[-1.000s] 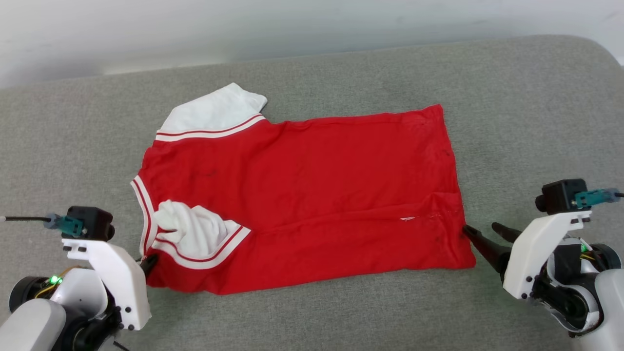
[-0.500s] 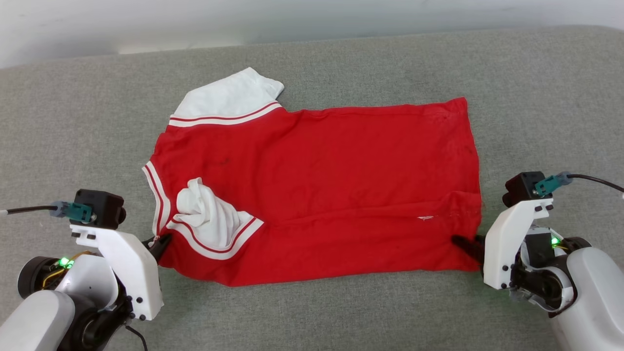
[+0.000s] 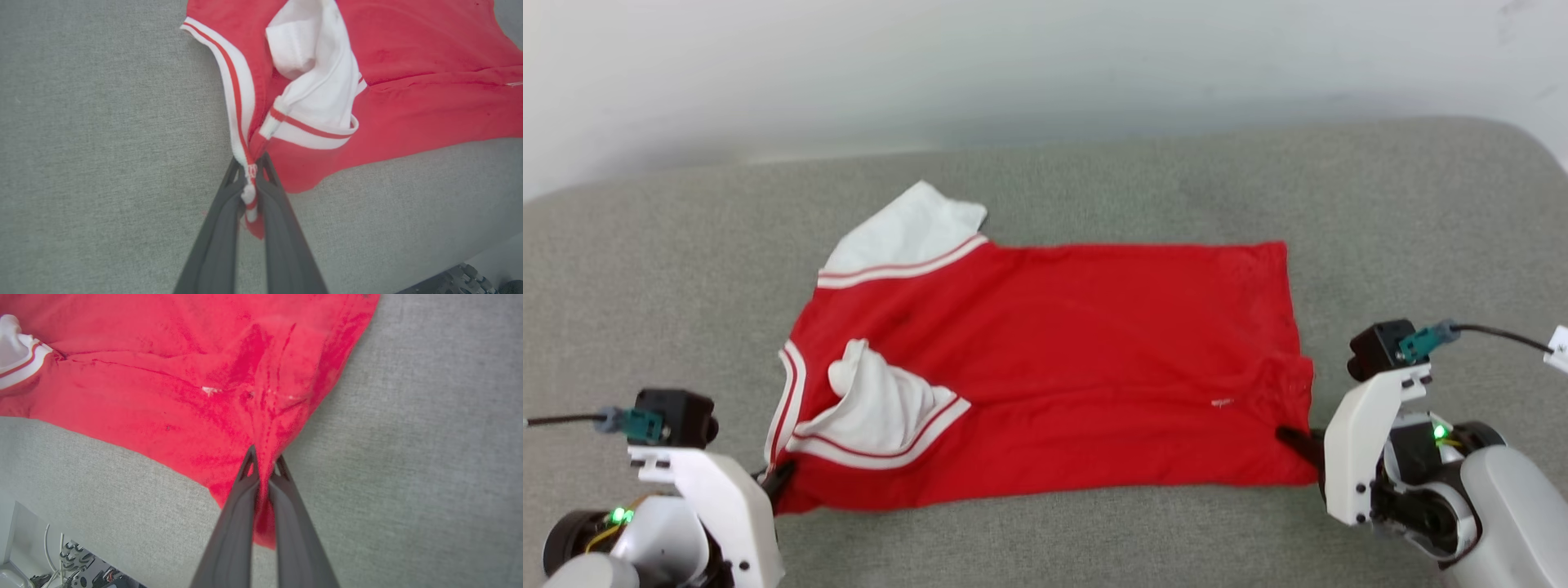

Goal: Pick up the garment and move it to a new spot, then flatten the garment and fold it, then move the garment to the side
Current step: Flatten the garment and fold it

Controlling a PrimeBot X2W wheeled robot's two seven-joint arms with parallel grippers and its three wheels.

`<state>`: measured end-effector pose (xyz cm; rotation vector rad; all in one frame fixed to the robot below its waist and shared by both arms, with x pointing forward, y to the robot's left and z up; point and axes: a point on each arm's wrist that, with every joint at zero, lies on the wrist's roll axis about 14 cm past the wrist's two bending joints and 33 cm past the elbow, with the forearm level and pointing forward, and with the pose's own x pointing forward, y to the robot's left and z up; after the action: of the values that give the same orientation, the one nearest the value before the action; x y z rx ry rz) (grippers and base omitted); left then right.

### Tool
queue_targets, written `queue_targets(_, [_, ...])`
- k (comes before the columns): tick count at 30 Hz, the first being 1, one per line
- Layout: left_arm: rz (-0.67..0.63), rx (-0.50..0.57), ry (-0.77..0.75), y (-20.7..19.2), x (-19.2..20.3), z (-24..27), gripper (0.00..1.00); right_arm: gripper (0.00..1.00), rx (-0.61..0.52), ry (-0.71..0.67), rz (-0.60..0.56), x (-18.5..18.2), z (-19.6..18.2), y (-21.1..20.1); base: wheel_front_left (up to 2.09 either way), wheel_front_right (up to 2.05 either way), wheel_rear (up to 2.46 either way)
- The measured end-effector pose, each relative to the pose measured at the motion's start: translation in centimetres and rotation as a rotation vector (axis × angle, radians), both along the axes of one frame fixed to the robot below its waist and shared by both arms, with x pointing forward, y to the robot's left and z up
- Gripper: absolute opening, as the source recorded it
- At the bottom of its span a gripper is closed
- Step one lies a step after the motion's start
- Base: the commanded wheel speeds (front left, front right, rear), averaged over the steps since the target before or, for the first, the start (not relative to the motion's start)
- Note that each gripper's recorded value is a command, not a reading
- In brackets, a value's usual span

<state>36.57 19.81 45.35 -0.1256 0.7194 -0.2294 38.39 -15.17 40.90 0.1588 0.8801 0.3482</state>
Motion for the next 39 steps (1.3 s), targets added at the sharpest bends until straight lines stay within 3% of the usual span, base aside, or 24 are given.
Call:
queue_targets(13, [0.081,-0.049,0.060,0.9,-5.1,-1.1,0.00,0.00,0.018,0.031,-0.042,-5.0,-0.2,-1.2,0.00,0.00,0.00])
queue_targets(14, [0.085,-0.051,0.069,0.9,-5.3,-1.5,0.00,0.28,0.029,0.042,-0.049,-5.4,-0.6,-1.1,0.00,0.00,0.00])
queue_targets(15, [0.083,-0.046,0.083,0.8,-5.5,-2.0,0.01,1.00,0.042,0.045,-0.061,-5.6,-0.8,-1.0,0.00,0.00,0.00])
queue_targets(16, [0.077,-0.050,0.093,0.5,-5.6,-2.3,0.57,1.00,0.047,0.036,-0.073,-5.5,-0.9,-1.1,0.00,0.00,0.00])
queue_targets(17, [0.073,-0.061,0.086,0.1,-5.4,-2.3,1.00,1.00,0.042,0.026,-0.082,-5.5,-1.0,-1.4,0.00,0.00,0.00])
queue_targets(20, [0.059,-0.048,0.045,-0.1,-4.3,-1.8,1.00,1.00,0.058,-0.049,-0.119,-4.5,-0.1,-1.7,0.00,0.00,0.00])
queue_targets(21, [0.040,-0.016,-0.029,-0.1,-2.5,-0.5,1.00,1.00,0.069,-0.198,-0.156,-3.0,1.8,-1.9,0.00,0.00,0.00])
queue_targets(23, [0.028,0.001,-0.089,-0.2,-1.2,0.7,1.00,1.00,0.059,-0.302,-0.192,-2.1,3.4,-2.8,0.00,0.00,0.00])
queue_targets(24, [0.011,0.030,-0.206,-0.6,0.8,2.9,1.00,1.00,0.060,-0.463,-0.251,-0.7,6.1,-3.8,0.00,0.00,0.00])
queue_targets(27, [0.024,0.030,-0.316,-0.9,3.1,4.9,1.00,1.00,0.062,-0.600,-0.291,0.2,8.6,-4.0,0.00,0.00,0.00])
queue_targets(33, [0.077,0.005,-0.436,-1.2,7.8,6.5,1.00,1.00,0.064,-0.744,-0.335,2.0,11.6,-4.4,0.00,0.00,0.00])
queue_targets(39, [0.069,0.004,-0.453,-1.3,13.9,6.4,1.00,1.00,0.059,-0.789,-0.333,4.5,12.7,-4.4,0.00,0.00,0.00])
